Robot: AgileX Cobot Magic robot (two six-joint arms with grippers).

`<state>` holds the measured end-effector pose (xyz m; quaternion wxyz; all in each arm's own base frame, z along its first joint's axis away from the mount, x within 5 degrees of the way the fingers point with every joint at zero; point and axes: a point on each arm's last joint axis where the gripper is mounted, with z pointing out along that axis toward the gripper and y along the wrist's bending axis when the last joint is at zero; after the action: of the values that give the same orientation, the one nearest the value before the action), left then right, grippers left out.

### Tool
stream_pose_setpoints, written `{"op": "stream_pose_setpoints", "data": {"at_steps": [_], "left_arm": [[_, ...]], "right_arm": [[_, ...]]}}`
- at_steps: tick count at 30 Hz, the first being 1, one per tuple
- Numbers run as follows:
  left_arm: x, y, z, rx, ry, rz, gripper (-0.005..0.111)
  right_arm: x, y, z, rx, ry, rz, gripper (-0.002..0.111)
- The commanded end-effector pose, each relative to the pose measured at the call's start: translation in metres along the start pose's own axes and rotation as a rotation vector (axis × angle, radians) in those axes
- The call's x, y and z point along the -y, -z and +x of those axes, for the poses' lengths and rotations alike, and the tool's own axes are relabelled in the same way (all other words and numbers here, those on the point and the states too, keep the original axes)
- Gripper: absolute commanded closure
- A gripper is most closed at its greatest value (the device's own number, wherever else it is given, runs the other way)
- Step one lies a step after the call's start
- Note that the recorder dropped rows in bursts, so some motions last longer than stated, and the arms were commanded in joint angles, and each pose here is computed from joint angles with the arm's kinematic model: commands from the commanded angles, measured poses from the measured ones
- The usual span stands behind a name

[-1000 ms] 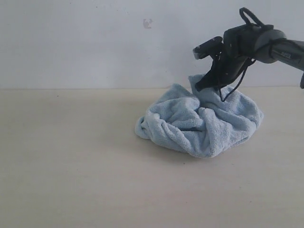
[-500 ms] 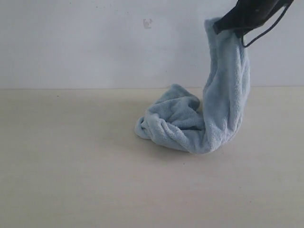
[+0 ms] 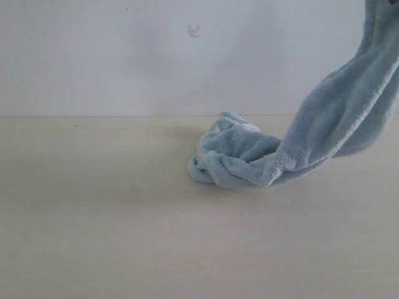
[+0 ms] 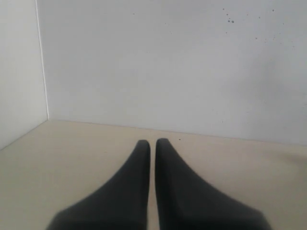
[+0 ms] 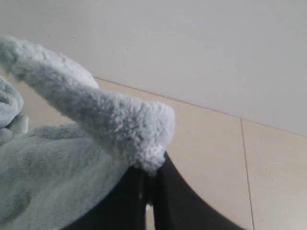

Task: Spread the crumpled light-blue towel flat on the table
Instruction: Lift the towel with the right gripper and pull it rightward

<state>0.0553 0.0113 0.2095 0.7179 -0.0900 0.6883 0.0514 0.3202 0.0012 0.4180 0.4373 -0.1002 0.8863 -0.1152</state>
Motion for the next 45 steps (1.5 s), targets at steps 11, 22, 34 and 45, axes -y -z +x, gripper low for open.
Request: {"op": "stream_pose_setpoints", "data": {"at_steps": [11, 22, 34, 45], "left_arm": [[0.000, 0.000, 0.001, -0.002, -0.005, 0.003, 0.103], [0.000, 0.000, 0.001, -0.002, -0.005, 0.003, 0.103], [0.000, 0.000, 0.001, -0.002, -0.005, 0.003, 0.103], [0.000, 0.000, 0.001, -0.002, -0.005, 0.003, 0.103]], "right_arm": [[-0.040, 0.057, 0.176, -0.076, -0.205, -0.067, 0.107], [-0.040, 0.084, 0.201, 0.009, -0.218, -0.025, 0.088], [-0.033, 0.083, 0.202, 0.001, -0.255, 0.057, 0.047], [-0.069, 0.049, 0.196, -0.252, -0.001, -0.256, 0.047]]}}
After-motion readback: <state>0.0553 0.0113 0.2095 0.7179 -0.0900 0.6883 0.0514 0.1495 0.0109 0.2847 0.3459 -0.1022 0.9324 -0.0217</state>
